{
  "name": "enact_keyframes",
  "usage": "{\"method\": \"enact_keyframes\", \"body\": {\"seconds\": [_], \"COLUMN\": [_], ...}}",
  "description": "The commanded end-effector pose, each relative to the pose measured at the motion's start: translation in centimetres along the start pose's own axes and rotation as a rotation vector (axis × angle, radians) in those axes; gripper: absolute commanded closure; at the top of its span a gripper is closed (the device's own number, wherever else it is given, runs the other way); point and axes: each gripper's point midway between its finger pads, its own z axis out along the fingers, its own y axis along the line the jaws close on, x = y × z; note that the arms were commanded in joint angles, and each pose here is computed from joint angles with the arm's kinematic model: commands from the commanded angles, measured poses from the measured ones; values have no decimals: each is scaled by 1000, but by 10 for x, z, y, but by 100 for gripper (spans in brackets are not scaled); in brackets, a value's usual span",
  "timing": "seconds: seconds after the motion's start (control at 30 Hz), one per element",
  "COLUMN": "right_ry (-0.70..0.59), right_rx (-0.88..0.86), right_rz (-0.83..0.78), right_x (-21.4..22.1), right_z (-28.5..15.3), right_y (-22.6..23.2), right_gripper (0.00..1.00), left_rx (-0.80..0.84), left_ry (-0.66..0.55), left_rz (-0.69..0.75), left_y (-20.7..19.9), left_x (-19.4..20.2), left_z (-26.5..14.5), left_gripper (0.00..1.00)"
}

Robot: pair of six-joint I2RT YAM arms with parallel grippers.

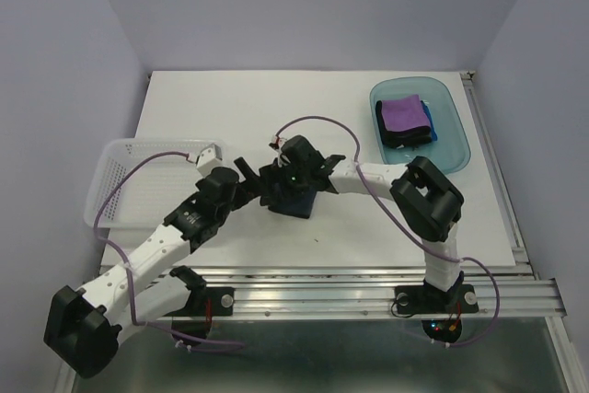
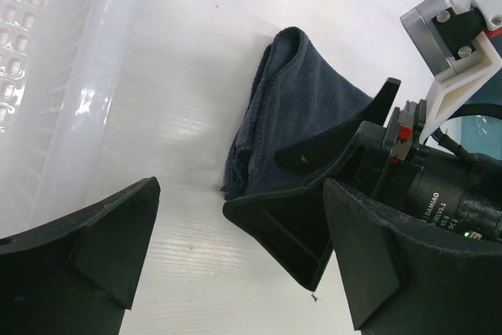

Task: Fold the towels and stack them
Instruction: Fold the towel

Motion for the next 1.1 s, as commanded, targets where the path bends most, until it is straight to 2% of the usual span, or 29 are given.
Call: {"method": "enact_keyframes", "body": {"seconds": [0.0,0.2,0.37,0.43,0.53,0.67,0.83,1.07], "right_ry": [-70,-86,-118,-130,-155,-168,-171,-125], "right_rx": [-185,-200,-96,39,275,460,471,415], "right_rz": [-117,-117,-142,-144,-169,-195,-294,-464], "right_x": [-23,-28,-41,-46,-54,-65,-79,-98], "right_z": [-13,-14,-17,-22,-38,-66,-86,-81], "right_y": [68,73,59,37,-3,-48,-73,-89], "right_gripper": [4,6,4,0,0,0,0,0], "left_rx": [99,60,9,-1,13,44,63,49], "left_ry": [-89,-144,-168,-176,-175,-166,-162,-142], "left_rz": [-33,-60,-80,-83,-82,-67,-64,-49], "left_y": [-32,-21,-9,-6,-9,-14,-18,-17], "left_x": [-35,-49,-52,-52,-52,-50,-49,-42], "left_z": [-20,-33,-36,-37,-36,-34,-33,-25], "left_gripper": [2,2,2,2,2,2,1,1]}}
